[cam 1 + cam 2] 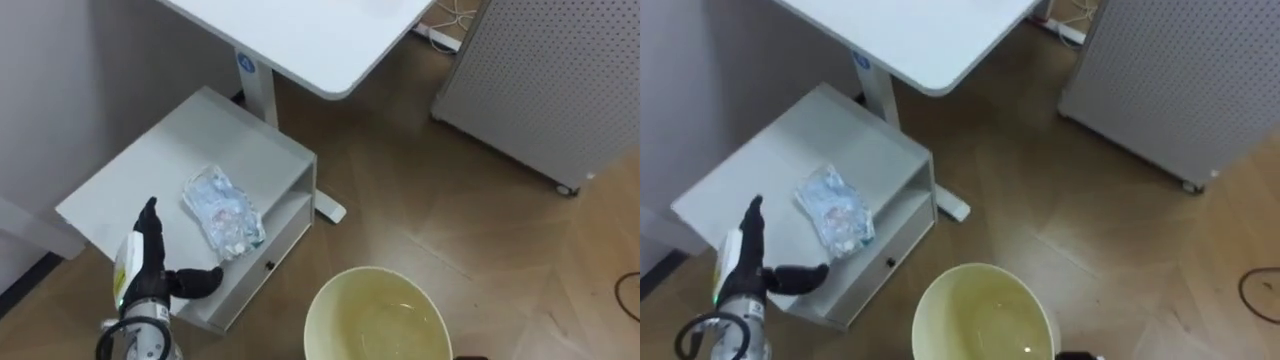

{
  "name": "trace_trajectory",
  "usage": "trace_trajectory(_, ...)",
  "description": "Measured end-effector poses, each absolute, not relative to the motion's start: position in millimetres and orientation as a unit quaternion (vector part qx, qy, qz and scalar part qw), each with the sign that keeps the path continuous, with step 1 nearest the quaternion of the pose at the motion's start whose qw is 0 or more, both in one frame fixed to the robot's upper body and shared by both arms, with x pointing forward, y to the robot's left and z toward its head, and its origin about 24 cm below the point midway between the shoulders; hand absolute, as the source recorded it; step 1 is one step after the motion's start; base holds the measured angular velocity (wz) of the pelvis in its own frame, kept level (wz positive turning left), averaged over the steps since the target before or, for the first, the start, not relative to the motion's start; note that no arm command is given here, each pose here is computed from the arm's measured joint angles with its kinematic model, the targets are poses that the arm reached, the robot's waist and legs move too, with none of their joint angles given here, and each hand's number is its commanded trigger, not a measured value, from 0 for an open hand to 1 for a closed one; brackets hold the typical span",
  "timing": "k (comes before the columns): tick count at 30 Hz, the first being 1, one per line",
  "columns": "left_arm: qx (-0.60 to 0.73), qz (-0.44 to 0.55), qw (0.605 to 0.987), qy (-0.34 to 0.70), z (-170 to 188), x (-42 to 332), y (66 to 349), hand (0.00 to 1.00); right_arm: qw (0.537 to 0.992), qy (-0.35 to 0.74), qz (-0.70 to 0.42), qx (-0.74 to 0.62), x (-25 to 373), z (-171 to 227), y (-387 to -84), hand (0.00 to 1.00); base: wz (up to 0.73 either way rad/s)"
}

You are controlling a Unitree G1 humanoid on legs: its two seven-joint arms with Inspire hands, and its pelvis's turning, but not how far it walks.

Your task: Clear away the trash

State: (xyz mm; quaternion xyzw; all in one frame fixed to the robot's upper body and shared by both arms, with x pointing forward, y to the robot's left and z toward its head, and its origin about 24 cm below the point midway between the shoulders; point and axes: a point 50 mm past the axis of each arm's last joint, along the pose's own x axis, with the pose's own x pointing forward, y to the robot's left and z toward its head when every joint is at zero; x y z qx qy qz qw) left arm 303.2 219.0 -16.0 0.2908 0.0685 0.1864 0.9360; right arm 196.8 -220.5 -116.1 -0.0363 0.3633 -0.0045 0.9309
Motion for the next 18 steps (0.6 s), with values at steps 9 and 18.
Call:
trace_trajectory(9, 0.314, 0.176, 0.932, 0.036, -2, 316, 214, 0.00, 0.936, 0.345, 0.018, -0.062, 205, -110, -213, 1.00, -0.02)
trace_trajectory(18, 0.335, 0.169, 0.927, 0.000, 11, 324, 206, 0.00, 0.942, 0.330, 0.027, -0.057, 211, -106, -205, 1.00, 0.00)
